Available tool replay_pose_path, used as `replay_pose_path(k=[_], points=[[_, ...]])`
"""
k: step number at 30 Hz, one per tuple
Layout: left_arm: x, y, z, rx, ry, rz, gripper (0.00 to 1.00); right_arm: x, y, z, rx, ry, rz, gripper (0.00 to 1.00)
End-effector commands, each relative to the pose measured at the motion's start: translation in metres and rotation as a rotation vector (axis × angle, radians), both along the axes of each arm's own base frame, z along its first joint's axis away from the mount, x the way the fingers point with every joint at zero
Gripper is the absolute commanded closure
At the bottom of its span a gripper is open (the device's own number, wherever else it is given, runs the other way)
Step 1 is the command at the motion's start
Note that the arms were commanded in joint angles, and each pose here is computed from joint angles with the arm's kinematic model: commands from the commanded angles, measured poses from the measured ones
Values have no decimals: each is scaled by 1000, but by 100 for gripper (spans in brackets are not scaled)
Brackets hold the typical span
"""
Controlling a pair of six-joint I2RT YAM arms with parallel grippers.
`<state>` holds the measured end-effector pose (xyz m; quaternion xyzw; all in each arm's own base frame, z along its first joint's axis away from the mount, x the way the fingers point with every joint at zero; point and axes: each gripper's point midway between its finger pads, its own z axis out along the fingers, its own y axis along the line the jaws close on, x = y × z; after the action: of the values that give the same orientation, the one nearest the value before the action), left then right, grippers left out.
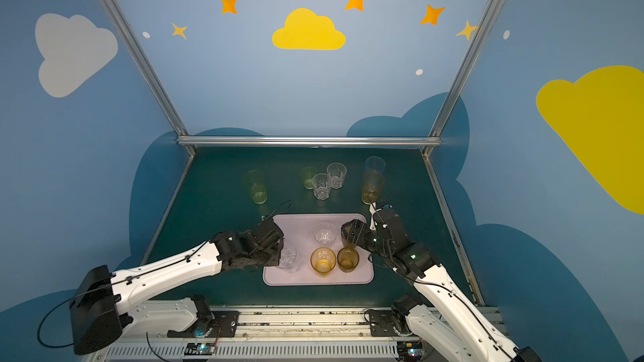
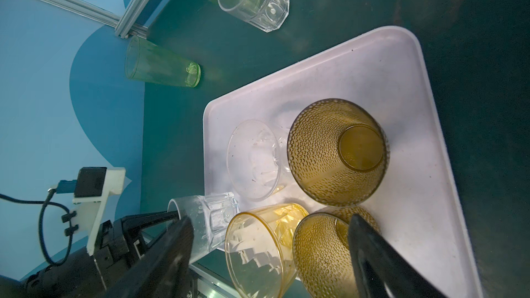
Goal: Place the glasses into the tray
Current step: Place the glass on the tray.
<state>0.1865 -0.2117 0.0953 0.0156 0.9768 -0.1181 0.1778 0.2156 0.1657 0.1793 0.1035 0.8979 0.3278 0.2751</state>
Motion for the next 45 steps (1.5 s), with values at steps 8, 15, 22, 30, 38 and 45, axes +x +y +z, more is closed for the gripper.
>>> replay_pose_path(k=[8, 15, 22, 30, 38, 45], points=[[1, -29, 2, 9, 4, -70, 88, 2, 1, 1, 20, -4, -13, 16], [3, -40, -2, 26, 21, -114, 85, -1, -2, -9, -2, 11, -13, 16], [3, -49, -6, -12, 44, -96, 82, -3, -5, -11, -6, 16, -21, 16], [7, -37, 3, 18, 11, -64, 58, -4, -8, -9, -14, 12, -27, 16], [19, -27, 25, -23, -40, -34, 1, -3, -8, -5, -11, 5, -34, 16], [48, -11, 45, -115, -81, 59, 0, 16, -5, 15, -39, -48, -42, 16]])
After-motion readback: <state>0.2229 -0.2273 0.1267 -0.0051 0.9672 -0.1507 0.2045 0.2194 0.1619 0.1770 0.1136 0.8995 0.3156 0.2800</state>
